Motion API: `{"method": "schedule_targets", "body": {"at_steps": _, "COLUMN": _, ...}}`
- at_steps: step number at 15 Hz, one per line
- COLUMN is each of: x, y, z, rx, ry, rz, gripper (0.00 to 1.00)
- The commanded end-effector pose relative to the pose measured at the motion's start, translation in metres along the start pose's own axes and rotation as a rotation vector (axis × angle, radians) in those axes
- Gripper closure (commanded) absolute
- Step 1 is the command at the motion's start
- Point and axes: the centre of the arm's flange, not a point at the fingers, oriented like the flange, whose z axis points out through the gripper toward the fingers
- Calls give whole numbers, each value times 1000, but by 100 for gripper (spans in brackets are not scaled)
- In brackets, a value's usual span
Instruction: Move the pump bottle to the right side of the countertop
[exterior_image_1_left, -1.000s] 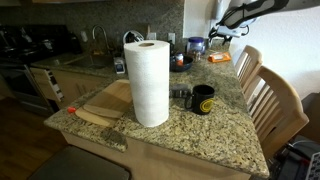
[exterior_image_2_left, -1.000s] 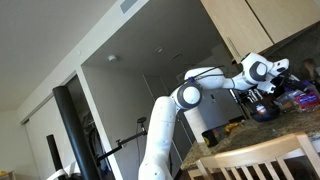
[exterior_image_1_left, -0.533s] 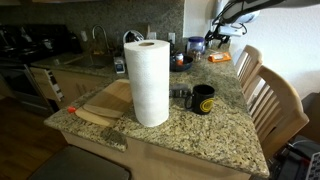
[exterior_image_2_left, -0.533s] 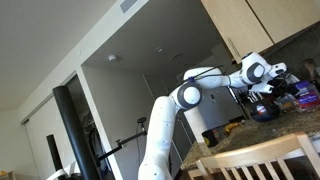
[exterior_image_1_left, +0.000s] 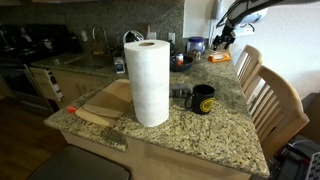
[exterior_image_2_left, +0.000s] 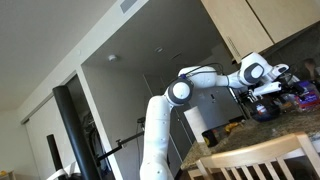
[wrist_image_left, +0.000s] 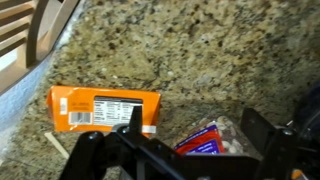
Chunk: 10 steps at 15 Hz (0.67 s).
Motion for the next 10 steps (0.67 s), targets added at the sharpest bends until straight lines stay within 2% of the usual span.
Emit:
{"method": "schedule_targets", "body": {"at_steps": 1, "x": -2, "y": 7, "z": -3, "rx": -16, "ry": 6, "rz": -4, "gripper": 0}}
{"method": "schedule_targets", "body": {"at_steps": 2, "x": 2, "y": 26, "z": -2, "rx": 34, "ry": 5, "rz": 71, "gripper": 0}}
{"method": "schedule_targets", "body": {"at_steps": 3, "x": 25, "y": -35, "z": 10, "rx": 78, "ry": 1, "rz": 147, "gripper": 0}}
{"method": "schedule_targets", "body": {"at_steps": 4, "x": 30, "y": -58, "z": 11, "rx": 102, "ry": -9, "rz": 142, "gripper": 0}}
{"method": "schedule_targets", "body": {"at_steps": 6, "x": 26, "y": -108, "z": 11, "rx": 95, "ry": 7, "rz": 54, "gripper": 0}}
{"method": "schedule_targets", "body": {"at_steps": 10, "x": 18, "y": -249, "z": 14, "rx": 70, "ry": 18, "rz": -139, "gripper": 0}}
